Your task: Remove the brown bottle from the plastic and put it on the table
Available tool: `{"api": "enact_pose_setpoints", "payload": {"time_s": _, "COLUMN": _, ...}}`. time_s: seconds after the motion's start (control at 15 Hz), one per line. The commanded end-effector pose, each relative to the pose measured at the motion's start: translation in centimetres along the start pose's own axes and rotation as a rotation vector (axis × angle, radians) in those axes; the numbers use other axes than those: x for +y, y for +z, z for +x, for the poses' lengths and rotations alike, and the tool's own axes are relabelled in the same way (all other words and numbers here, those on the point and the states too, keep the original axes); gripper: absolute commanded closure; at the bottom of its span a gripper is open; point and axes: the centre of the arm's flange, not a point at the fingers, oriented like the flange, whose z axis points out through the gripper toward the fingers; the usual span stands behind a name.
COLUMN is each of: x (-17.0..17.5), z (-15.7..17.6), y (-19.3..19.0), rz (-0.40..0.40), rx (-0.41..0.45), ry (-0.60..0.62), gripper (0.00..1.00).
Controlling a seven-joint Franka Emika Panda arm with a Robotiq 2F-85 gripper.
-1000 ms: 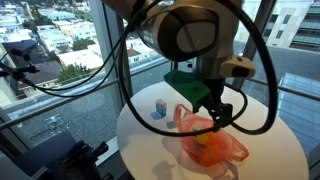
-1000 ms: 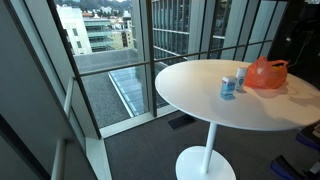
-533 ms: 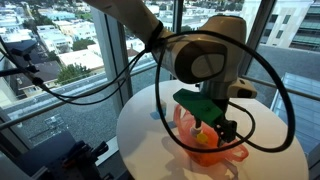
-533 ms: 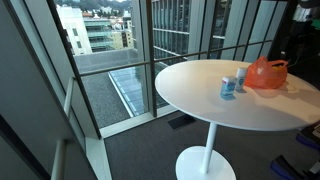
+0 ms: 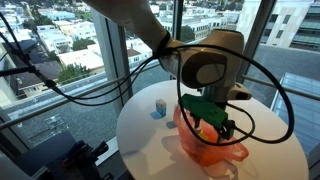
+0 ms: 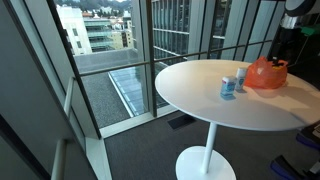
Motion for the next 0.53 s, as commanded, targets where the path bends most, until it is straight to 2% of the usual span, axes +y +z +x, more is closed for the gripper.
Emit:
{"api": "enact_pose_setpoints", "payload": {"time_s": 0.0, "x": 0.1, "z": 1.5, "y": 0.9, "rz": 0.026, "rx": 0.007, "ry": -0.066, "gripper": 0.0}}
{"api": "enact_pose_setpoints", "payload": {"time_s": 0.47, "x": -0.6, "z": 2.0, "y": 2.9, "rz": 0.038, "rx": -0.015, "ry": -0.169, "gripper": 0.0}}
